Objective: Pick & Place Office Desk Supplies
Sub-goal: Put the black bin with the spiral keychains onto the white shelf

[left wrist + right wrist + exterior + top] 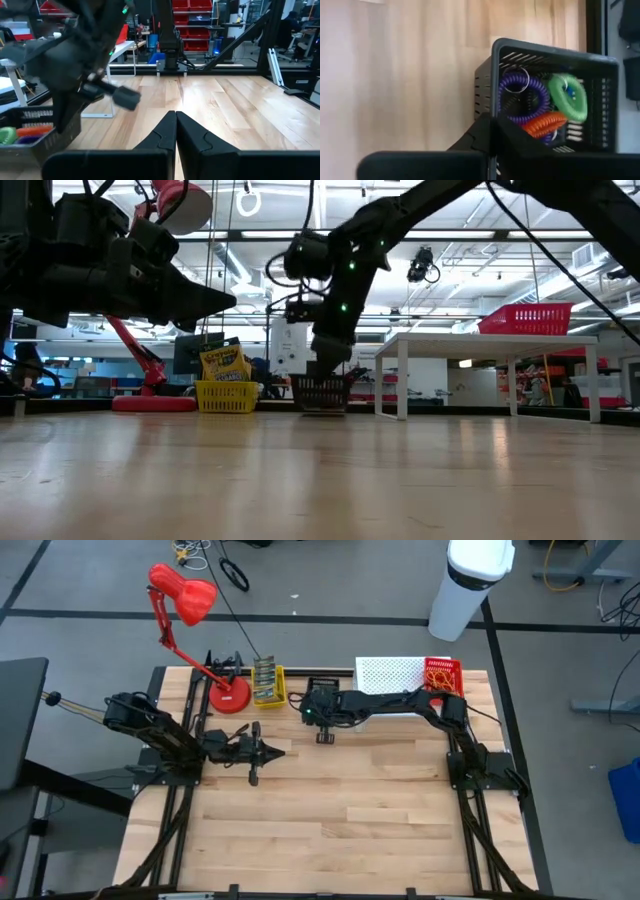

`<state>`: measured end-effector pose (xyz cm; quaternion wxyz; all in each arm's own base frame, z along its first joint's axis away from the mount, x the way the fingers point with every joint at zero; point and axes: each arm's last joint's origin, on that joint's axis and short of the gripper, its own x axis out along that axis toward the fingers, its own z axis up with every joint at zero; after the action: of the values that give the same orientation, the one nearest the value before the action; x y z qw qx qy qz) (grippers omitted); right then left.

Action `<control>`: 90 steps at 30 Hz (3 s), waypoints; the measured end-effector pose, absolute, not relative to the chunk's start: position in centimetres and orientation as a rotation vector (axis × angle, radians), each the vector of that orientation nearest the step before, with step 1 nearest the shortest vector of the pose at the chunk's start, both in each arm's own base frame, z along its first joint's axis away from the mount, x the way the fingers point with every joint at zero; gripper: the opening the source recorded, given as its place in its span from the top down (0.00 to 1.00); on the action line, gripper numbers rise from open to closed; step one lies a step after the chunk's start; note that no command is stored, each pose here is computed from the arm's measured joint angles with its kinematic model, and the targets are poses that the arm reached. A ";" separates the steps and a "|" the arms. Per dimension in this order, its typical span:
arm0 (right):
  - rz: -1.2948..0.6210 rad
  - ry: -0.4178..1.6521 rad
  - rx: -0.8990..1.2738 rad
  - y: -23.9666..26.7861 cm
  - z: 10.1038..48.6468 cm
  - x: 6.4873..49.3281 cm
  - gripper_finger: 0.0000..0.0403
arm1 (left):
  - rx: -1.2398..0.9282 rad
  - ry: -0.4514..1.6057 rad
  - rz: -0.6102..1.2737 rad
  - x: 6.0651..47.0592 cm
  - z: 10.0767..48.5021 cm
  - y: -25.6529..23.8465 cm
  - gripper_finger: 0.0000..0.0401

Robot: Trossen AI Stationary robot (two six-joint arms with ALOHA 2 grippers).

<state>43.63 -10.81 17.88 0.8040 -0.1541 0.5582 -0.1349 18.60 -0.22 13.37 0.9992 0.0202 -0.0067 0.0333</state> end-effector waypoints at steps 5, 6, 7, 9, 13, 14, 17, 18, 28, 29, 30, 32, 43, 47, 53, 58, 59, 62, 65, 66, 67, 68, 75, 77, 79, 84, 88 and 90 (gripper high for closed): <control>-0.251 1.147 -0.401 -8.0 19.9 43.8 0.96 | 0.038 -0.007 0.067 18.6 13.3 -0.2 0.97; -0.243 1.134 -0.409 -7.4 20.5 43.7 0.97 | 0.037 -0.006 0.067 18.6 13.3 -0.2 0.97; -0.235 1.120 -0.417 -6.8 21.1 43.6 0.98 | 0.037 -0.005 0.066 18.6 13.3 -0.2 0.97; -0.230 1.098 -0.452 -5.4 22.4 43.3 0.98 | 0.037 -0.001 0.066 18.6 13.3 -0.2 0.97; -0.225 1.061 -0.504 -2.7 25.6 42.0 0.98 | 0.037 0.000 0.060 18.6 13.2 -0.2 0.97; -0.229 1.050 -0.514 -2.0 26.5 41.5 0.98 | 0.037 -0.001 0.059 18.6 13.2 -0.2 0.97; -0.251 1.046 -0.549 -0.3 29.2 39.4 0.98 | 0.036 0.000 0.059 18.6 13.2 -0.2 0.97; -0.257 1.047 -0.548 0.0 30.1 38.6 0.98 | 0.033 0.000 0.059 18.6 13.2 -0.2 0.97; -0.367 1.187 -0.495 -1.3 35.4 29.3 0.98 | 0.026 0.006 0.059 18.6 13.2 -0.2 0.97; -0.386 1.193 -0.480 -1.7 35.4 28.5 0.98 | 0.026 0.006 0.059 18.6 13.2 -0.2 0.97; -0.403 1.199 -0.466 -2.2 35.2 27.9 0.98 | 0.026 0.006 0.059 18.6 13.2 -0.2 0.97; -0.434 1.198 -0.441 -3.2 34.6 26.6 0.98 | 0.026 0.006 0.059 18.6 13.2 -0.2 0.97; -0.400 1.256 -0.392 -6.8 30.2 20.9 0.98 | 0.026 0.005 0.059 18.6 13.2 -0.2 0.97; -0.393 1.258 -0.366 -7.4 30.0 19.8 0.98 | 0.026 0.005 0.059 18.6 13.2 -0.2 0.97; -0.355 1.258 -0.400 -7.3 30.0 19.4 0.98 | 0.023 0.004 0.059 18.6 13.2 -0.2 0.97; -0.349 1.262 -0.400 -7.2 30.0 19.3 0.98 | 0.023 0.005 0.059 18.6 13.2 -0.2 0.97; -0.349 1.262 -0.400 -7.2 30.0 19.3 0.98 | 0.023 0.004 0.059 18.6 13.2 -0.2 0.97; -0.347 1.263 -0.403 -7.3 30.0 19.3 0.98 | 0.023 0.004 0.059 18.6 13.2 -0.2 0.97; -0.353 1.265 -0.398 -7.4 30.0 19.2 0.98 | 0.023 0.005 0.059 18.6 13.2 -0.2 0.97; -0.359 1.267 -0.394 -7.6 30.0 19.1 0.98 | 0.023 0.004 0.059 18.6 13.2 -0.2 0.97; -0.368 1.271 -0.389 -7.8 30.0 19.1 0.97 | 0.023 0.005 0.059 18.6 13.2 -0.2 0.97; -0.377 1.272 -0.382 -7.9 30.0 19.0 0.97 | 0.023 0.005 0.059 18.6 13.2 -0.2 0.97; -0.373 1.276 -0.375 -8.3 30.0 18.8 0.97 | 0.023 0.005 0.059 18.6 13.2 -0.2 0.97; -0.370 1.276 -0.375 -8.3 30.0 18.8 0.96 | 0.023 0.005 0.059 18.6 13.2 -0.2 0.97; -0.371 1.277 -0.374 -8.3 30.0 18.8 0.94 | 0.023 0.005 0.059 18.6 13.2 -0.2 0.97; -0.360 1.311 -0.368 -8.2 29.9 18.5 0.95 | 0.022 0.005 0.059 18.6 13.2 -0.2 0.97; -0.365 1.315 -0.357 -8.2 29.9 18.5 0.97 | 0.022 0.005 0.059 18.6 13.2 -0.2 0.97; -0.370 1.314 -0.351 -8.2 29.9 18.5 0.95 | 0.022 0.005 0.059 18.6 13.2 -0.2 0.97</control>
<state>18.46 -8.18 29.86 0.7620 -0.1613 0.6038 -0.1699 18.63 -0.24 13.20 0.9995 0.0109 0.0023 0.0294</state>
